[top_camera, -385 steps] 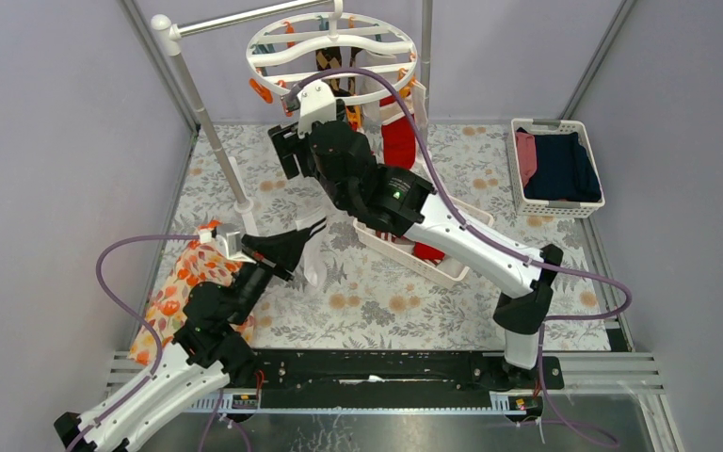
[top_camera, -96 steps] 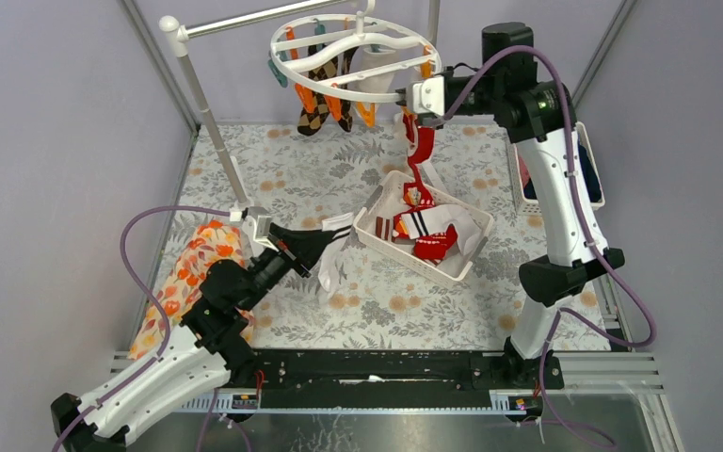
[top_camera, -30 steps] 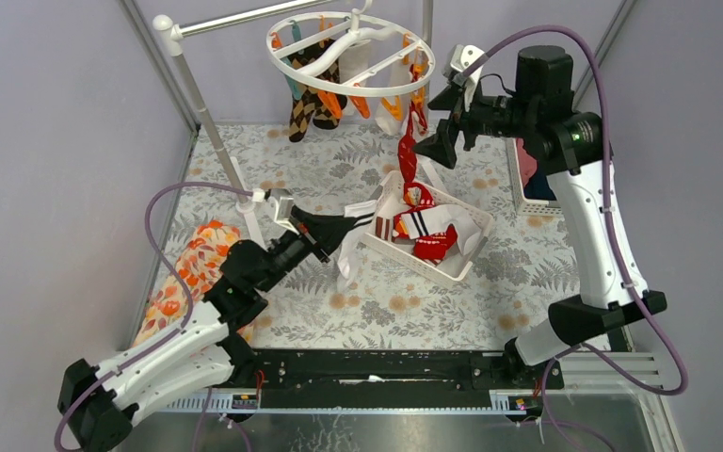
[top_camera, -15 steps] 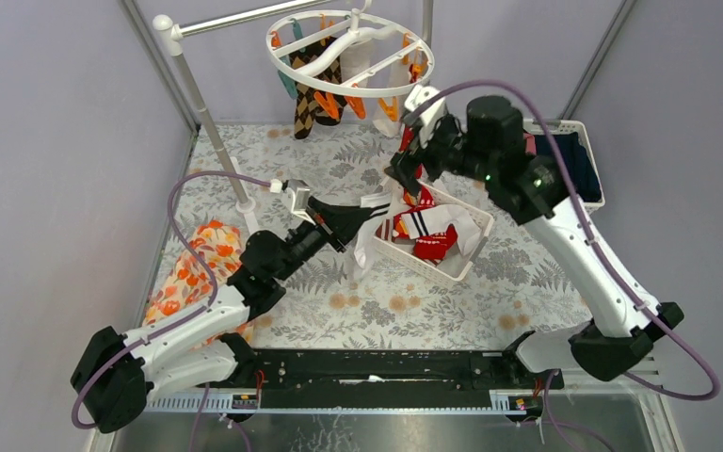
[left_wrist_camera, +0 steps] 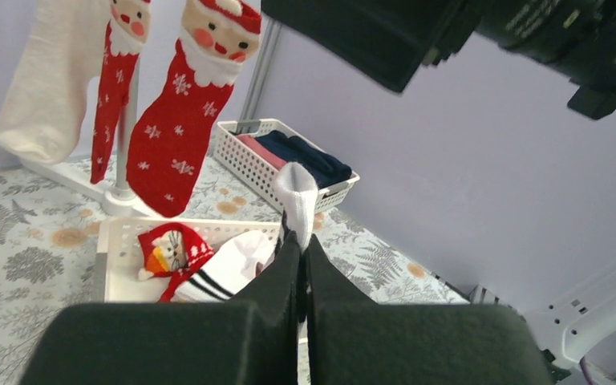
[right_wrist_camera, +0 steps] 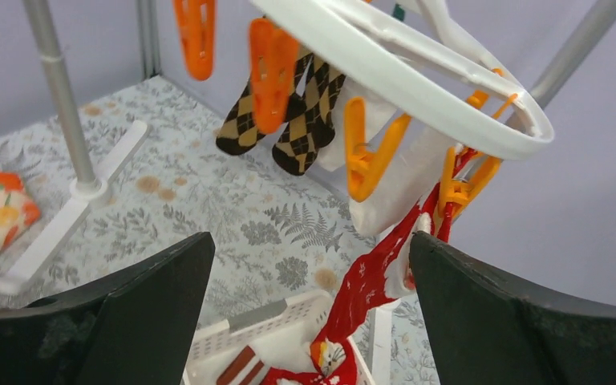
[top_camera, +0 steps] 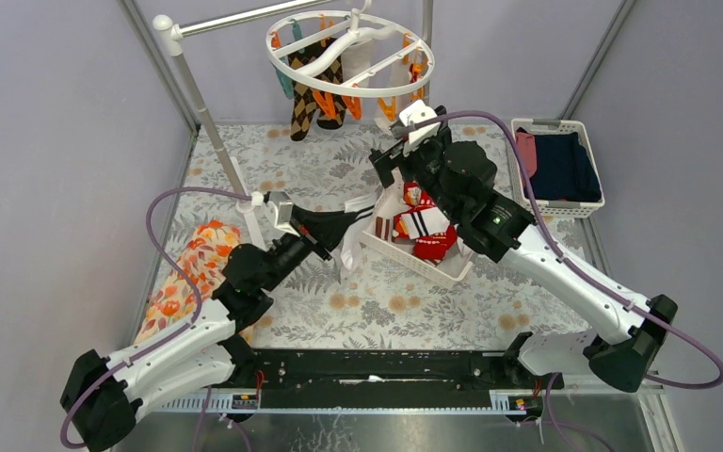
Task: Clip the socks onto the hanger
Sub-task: Open the clamp at the hanger.
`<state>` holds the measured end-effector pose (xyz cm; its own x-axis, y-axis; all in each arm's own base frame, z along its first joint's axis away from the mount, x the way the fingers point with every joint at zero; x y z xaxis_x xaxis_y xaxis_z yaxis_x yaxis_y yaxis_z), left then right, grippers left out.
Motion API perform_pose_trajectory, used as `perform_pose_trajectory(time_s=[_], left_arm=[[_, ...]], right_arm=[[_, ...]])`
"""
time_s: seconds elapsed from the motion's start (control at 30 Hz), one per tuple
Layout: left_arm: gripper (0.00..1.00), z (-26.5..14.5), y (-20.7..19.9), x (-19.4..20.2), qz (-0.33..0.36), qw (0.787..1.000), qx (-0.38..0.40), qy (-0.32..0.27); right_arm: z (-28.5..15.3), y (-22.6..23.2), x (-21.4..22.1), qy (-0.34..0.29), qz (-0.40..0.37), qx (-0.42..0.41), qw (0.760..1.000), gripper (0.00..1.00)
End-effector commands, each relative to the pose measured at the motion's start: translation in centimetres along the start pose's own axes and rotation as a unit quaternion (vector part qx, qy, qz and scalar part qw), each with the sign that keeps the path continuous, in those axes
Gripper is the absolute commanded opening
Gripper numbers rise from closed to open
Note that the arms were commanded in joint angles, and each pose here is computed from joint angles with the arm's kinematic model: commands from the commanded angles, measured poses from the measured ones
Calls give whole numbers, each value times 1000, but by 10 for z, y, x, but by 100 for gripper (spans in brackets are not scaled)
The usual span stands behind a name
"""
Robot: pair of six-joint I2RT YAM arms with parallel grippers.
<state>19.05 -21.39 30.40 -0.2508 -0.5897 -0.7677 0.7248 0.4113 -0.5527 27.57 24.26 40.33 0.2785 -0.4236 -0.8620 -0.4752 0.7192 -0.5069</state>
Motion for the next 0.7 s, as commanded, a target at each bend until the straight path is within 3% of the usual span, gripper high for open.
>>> perform_pose_trajectory(time_s=[0.0, 0.3, 0.67], left_arm=[[0, -11, 15, 7, 26, 999, -31, 2], [0, -16, 17, 12, 25, 999, -27, 6], [0, -24, 16, 9, 31, 999, -24, -3]], right_arm=[[6, -21, -22, -32, 74, 88, 993, 100], [28, -24, -25, -23, 146, 140, 979, 93], [56, -29, -22, -13, 141, 194, 971, 79]])
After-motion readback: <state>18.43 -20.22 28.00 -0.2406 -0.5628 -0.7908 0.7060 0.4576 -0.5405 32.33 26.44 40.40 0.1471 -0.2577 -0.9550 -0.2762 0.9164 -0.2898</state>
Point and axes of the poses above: each gripper's point midway between its finger pads, its own z axis out along the fingers, its own y axis along the line the jaws close on, x = y × z, the point moved 6 cm from there along -z, back along the fingers, and after that the axes turned 13 degrees about -z, right-handed, at the moved point
